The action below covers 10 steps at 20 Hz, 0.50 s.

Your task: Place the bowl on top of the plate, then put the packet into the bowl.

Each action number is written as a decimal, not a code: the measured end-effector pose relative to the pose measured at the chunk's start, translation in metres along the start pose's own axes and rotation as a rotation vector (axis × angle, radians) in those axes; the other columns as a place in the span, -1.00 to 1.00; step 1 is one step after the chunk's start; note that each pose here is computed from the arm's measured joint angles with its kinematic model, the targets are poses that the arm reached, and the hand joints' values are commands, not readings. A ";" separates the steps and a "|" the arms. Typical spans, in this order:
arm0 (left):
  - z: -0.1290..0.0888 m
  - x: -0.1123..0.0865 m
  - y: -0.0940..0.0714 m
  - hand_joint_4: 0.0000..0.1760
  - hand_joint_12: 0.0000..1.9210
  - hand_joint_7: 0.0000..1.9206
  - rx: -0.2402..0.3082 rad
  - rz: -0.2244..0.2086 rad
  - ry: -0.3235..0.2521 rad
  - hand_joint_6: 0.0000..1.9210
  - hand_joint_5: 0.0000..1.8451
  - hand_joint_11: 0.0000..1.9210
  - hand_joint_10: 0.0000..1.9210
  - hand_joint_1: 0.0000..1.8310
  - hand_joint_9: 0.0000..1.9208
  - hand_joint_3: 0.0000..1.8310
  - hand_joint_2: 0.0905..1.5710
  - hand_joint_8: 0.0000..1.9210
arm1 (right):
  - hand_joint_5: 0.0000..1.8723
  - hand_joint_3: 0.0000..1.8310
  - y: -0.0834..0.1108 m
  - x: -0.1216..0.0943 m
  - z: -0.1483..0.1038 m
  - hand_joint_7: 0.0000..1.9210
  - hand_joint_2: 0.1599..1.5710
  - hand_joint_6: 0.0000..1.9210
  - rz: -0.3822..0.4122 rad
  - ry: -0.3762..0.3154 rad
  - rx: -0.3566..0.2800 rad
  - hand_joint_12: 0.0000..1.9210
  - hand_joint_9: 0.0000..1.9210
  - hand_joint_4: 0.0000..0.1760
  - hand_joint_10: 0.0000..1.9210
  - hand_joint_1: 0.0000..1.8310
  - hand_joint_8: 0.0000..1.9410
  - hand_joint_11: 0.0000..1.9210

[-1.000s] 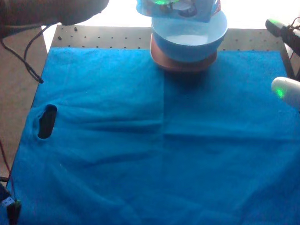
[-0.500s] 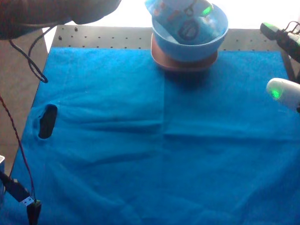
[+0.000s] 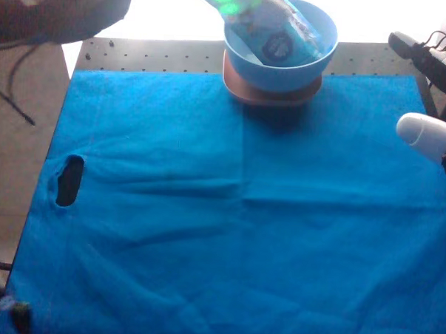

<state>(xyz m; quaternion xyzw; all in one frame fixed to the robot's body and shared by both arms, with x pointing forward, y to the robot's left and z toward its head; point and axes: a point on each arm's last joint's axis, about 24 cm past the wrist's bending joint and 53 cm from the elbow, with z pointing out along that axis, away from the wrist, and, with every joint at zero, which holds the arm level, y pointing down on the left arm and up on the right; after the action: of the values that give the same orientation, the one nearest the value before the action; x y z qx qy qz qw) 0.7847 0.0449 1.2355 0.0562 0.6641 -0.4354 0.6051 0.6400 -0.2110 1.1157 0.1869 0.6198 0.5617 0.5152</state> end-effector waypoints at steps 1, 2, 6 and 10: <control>-0.014 -0.009 0.002 0.86 -0.62 -0.89 0.008 0.017 -0.015 -1.00 -0.77 -1.00 -1.00 -0.12 -0.89 -0.99 0.03 -1.00 | -0.99 -1.00 0.001 0.001 -0.002 -1.00 0.58 -1.00 0.001 0.004 0.002 -0.99 -1.00 0.21 -1.00 -0.61 -1.00 -0.99; -0.027 -0.016 0.005 0.72 -0.70 -0.89 0.015 0.021 -0.029 -1.00 -0.78 -1.00 -1.00 -0.14 -0.90 -0.99 0.05 -1.00 | -1.00 -1.00 0.002 0.000 -0.002 -1.00 0.56 -1.00 0.002 0.005 0.004 -0.99 -1.00 0.10 -1.00 -0.64 -1.00 -0.97; -0.092 -0.013 0.033 1.00 -1.00 -0.93 -0.002 -0.031 -0.044 -1.00 -0.83 -1.00 -1.00 -0.28 -0.99 -0.99 0.09 -0.99 | -1.00 -1.00 0.000 -0.003 -0.009 -1.00 0.41 -1.00 -0.004 0.006 0.025 -1.00 -1.00 -0.04 -1.00 -0.60 -1.00 -1.00; -0.162 0.016 0.074 0.33 -1.00 -0.92 -0.126 -0.110 -0.027 -0.99 -0.81 -1.00 -1.00 -0.12 -1.00 -1.00 0.06 -0.99 | -1.00 -1.00 -0.003 -0.003 -0.030 -1.00 0.39 -1.00 -0.013 0.023 0.059 -1.00 -1.00 -0.20 -1.00 -0.50 -1.00 -1.00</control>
<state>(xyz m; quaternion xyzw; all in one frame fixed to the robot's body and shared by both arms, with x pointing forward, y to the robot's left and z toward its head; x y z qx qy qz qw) 0.7023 0.1881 1.1662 -0.0245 0.6840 -0.4260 0.5917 0.6165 -0.2291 1.1095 0.1914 0.6430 0.5420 0.5061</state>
